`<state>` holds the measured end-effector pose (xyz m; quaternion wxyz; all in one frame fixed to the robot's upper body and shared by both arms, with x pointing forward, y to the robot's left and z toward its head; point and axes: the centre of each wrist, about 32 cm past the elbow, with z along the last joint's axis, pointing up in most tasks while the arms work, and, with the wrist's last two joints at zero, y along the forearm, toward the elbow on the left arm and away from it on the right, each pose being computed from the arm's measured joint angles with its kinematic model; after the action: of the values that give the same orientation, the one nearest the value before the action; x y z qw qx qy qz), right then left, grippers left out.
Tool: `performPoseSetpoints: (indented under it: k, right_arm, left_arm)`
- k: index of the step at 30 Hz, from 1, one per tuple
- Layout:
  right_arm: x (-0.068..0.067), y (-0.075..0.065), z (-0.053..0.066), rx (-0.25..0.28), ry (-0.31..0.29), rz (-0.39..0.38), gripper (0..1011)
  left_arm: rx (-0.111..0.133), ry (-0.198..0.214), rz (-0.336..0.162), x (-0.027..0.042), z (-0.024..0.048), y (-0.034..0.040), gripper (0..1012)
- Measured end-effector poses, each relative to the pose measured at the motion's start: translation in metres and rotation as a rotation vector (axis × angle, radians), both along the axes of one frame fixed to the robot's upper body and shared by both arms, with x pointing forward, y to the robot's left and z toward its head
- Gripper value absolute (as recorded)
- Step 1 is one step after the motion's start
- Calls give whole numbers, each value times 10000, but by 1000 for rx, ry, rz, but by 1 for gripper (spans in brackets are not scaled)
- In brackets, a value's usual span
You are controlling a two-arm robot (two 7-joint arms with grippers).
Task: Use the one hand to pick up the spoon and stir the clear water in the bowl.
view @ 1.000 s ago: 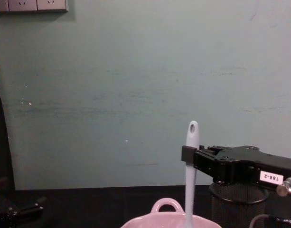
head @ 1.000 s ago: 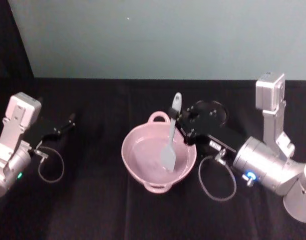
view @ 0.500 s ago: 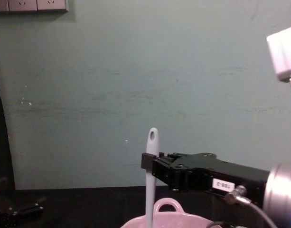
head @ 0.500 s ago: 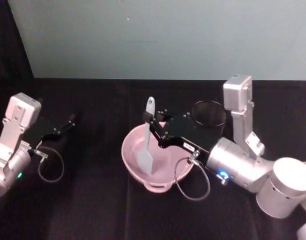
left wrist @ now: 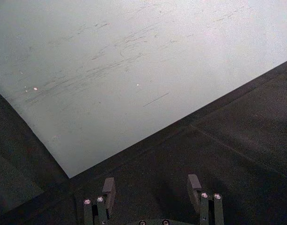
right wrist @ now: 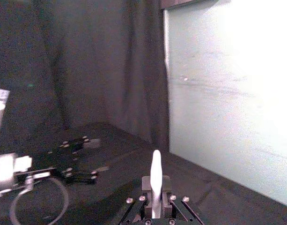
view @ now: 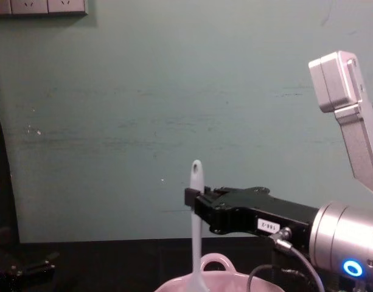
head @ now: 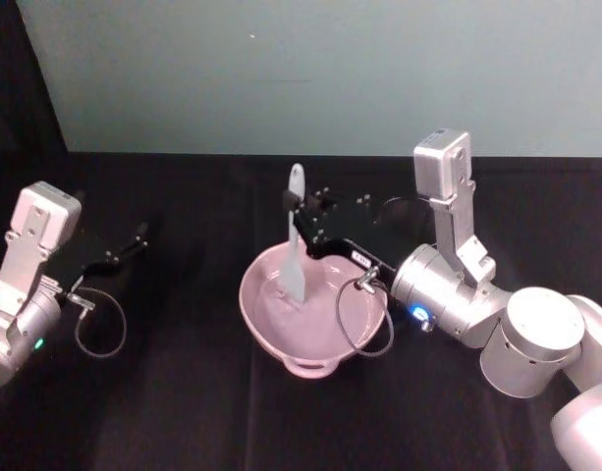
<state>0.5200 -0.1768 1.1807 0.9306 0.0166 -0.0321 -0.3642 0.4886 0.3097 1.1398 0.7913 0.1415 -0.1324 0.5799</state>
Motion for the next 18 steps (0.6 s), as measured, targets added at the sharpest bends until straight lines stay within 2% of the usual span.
performPoseSetpoints:
  k: [6,11,18]
  right_arm:
    - [46,-64,13,-23,-46,-59,123]
    - [29,-139,25,-54,-67,-92,123]
    - [-115,-296,52,-96,-63,-97,123]
  left_arm:
    - [0,0,0,0,0,0,1011]
    - [0,0,0,0,0,0,1011]
    - [0,0,0,0,0,0,1011]
